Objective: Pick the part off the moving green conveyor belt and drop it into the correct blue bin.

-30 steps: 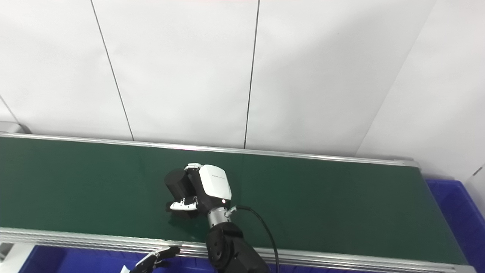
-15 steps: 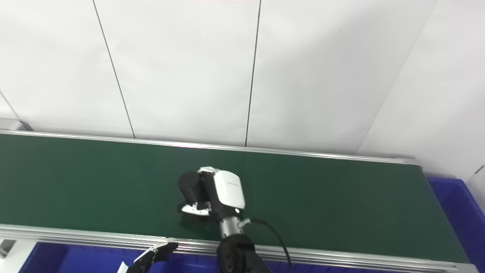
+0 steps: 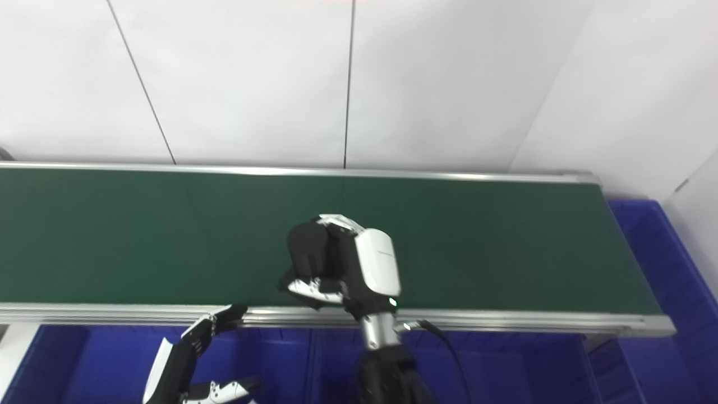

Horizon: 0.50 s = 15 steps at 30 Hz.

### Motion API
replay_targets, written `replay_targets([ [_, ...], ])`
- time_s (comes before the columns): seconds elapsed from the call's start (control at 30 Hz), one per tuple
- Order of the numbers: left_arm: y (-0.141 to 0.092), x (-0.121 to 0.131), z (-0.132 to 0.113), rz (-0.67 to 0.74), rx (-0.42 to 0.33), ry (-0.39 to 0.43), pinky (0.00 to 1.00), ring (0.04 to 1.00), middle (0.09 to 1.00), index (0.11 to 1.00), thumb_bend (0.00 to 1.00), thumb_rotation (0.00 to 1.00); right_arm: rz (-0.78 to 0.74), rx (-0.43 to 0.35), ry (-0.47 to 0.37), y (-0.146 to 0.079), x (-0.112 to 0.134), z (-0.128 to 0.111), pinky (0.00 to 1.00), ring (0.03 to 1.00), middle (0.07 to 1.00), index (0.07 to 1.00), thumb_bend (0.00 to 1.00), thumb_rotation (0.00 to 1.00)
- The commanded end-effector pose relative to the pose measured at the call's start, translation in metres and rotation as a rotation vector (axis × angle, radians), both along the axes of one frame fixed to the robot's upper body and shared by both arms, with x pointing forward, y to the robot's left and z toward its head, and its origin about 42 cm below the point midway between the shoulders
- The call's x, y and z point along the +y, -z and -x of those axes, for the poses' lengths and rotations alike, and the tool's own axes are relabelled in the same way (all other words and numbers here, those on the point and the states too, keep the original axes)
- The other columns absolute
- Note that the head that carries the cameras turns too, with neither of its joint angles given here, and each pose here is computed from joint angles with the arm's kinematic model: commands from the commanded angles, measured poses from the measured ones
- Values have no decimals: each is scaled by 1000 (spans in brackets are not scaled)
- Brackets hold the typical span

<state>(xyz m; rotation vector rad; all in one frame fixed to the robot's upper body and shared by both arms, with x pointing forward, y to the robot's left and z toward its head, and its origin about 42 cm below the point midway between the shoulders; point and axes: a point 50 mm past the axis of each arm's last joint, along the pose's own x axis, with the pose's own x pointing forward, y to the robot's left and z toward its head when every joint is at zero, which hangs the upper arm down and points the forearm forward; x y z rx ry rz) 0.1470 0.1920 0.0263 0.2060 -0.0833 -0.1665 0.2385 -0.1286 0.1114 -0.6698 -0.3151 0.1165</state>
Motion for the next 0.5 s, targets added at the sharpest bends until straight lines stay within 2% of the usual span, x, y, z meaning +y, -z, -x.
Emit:
replay_targets([
  [0.0, -14, -3, -4, 44, -60, 13, 749, 790, 793, 729, 808, 339, 9, -39, -16, -17, -5, 6, 559, 642, 666, 493, 500, 125],
  [0.1, -17, -4, -4, 69, -56, 17, 750, 790, 790, 724, 810, 314, 5, -13, -27, -17, -16, 23, 514, 602, 652, 493, 501, 127],
  [0.27, -20, -4, -4, 69, -64, 22, 738, 782, 784, 720, 806, 311, 12, 35, -17, -10, -32, 47, 536, 608, 640, 492, 502, 126],
  [0.3, -21, -4, -5, 66, -66, 24, 733, 779, 783, 721, 803, 315, 14, 46, -13, -8, -34, 50, 537, 608, 585, 478, 508, 51],
  [0.33, -21, -4, -5, 68, -67, 26, 731, 778, 783, 721, 801, 316, 20, 68, -7, -5, -39, 55, 537, 608, 566, 473, 511, 26],
  [0.47, -23, -3, -4, 73, -65, 31, 727, 780, 784, 723, 805, 321, 55, 157, 7, 8, -56, 69, 526, 602, 543, 467, 513, 1],
])
